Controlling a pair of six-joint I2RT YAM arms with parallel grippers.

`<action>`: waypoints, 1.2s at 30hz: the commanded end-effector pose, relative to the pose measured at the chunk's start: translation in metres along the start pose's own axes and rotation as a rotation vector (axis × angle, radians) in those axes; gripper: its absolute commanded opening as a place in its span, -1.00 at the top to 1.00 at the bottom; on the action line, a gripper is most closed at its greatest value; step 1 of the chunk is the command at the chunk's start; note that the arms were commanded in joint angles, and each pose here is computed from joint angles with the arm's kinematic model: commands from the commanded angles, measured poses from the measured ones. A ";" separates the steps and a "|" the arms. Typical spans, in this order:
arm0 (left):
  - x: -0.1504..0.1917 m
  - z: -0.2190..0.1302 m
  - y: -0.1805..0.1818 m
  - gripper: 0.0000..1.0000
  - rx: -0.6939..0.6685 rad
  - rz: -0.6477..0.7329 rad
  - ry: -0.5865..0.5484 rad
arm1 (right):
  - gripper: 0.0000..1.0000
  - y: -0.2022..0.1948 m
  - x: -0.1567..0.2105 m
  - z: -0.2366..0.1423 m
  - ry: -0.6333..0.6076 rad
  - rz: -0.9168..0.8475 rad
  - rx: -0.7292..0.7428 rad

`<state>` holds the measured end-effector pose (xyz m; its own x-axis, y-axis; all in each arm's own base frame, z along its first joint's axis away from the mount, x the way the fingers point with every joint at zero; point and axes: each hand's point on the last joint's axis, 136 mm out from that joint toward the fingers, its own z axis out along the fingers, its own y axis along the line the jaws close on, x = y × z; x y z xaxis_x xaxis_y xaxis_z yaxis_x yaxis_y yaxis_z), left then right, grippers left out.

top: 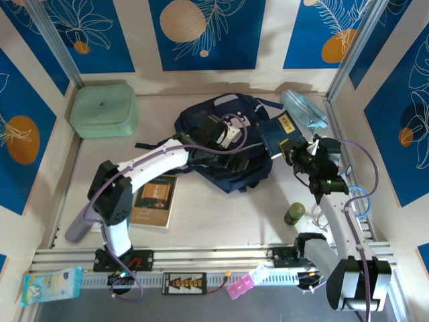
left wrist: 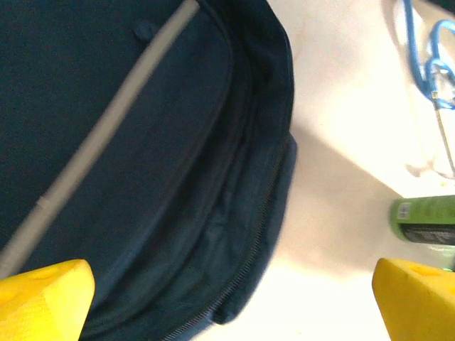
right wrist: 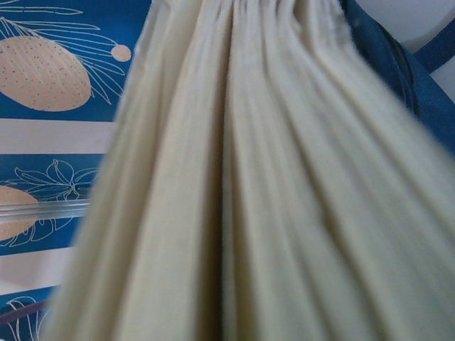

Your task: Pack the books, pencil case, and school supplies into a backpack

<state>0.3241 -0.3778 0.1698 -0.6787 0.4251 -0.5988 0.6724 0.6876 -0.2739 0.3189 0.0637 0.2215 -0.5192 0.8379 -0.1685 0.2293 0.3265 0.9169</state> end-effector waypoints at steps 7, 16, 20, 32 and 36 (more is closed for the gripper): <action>0.011 0.046 0.043 -0.71 -0.191 0.275 0.191 | 0.77 0.004 -0.003 -0.017 -0.007 -0.022 -0.007; 0.019 0.079 0.053 -0.34 -0.224 0.303 0.267 | 0.77 -0.004 -0.002 -0.021 -0.010 -0.001 0.005; 0.021 0.086 0.060 -0.11 -0.253 0.309 0.285 | 0.77 -0.006 -0.002 -0.021 -0.010 0.007 0.009; 0.000 0.068 0.054 0.63 -0.260 0.300 0.218 | 0.77 -0.005 -0.008 -0.028 -0.029 -0.002 0.011; -0.025 0.042 0.042 0.79 -0.250 0.294 0.128 | 0.77 -0.006 -0.010 -0.031 -0.038 -0.012 0.027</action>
<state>0.3746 -0.3851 0.0880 -0.5307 0.7366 -0.4193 0.7888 0.6103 0.0736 0.2999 0.0388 0.2134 -0.4778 0.8663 -0.1454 0.3011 0.3170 0.8993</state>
